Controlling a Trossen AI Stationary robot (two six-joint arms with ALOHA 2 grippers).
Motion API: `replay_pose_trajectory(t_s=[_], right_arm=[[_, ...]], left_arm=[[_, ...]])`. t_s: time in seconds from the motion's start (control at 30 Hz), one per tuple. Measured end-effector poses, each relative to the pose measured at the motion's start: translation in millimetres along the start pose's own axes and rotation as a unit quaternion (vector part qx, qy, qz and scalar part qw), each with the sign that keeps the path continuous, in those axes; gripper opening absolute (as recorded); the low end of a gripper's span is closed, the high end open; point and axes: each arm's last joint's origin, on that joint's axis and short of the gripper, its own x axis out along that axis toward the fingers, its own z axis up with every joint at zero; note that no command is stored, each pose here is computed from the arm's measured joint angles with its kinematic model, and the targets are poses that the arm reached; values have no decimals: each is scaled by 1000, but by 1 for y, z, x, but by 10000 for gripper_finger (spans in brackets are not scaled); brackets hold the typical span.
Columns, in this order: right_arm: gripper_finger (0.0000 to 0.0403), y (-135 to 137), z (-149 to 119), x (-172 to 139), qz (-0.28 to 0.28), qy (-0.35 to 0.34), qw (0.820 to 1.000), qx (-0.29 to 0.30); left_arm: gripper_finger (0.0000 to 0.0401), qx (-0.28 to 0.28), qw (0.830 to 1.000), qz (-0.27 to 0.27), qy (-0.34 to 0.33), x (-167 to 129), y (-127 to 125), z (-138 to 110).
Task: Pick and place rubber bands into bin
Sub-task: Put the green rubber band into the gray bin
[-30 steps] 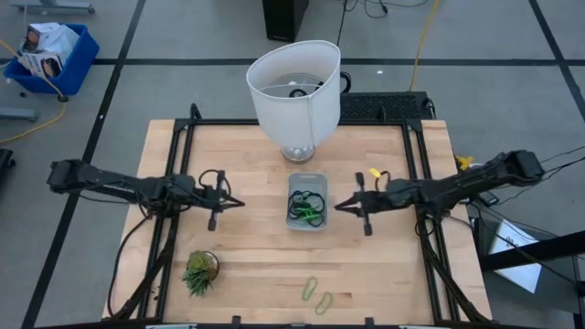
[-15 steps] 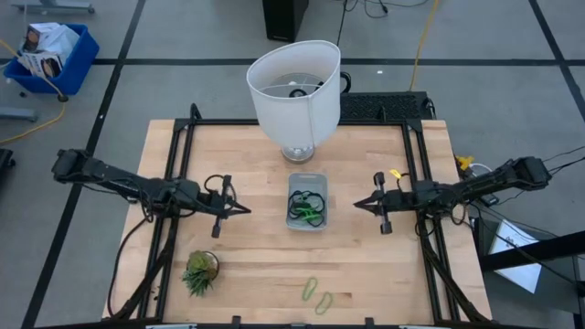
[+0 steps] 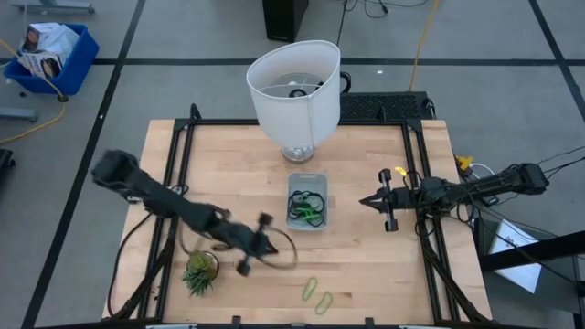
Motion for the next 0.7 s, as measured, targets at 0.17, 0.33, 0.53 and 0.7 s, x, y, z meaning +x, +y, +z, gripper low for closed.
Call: replay_pose_trajectory(t_s=[0.17,0.33,0.53,0.7], right_arm=[[0,0,0,0,-1,-2,1000,-3],[0,0,1,0,-1,-3,1000,-1],[0,0,0,0,-1,-3,1000,17],[0,0,-1,0,1,3,1000,19]], left_arm=[[21,23,999,-39,29,50,-16,35],[59,-2,998,-39,53,88,-16,56],[134,-54,995,-32,73,126,-9,55],[188,-77,990,-61,98,151,-11,34]])
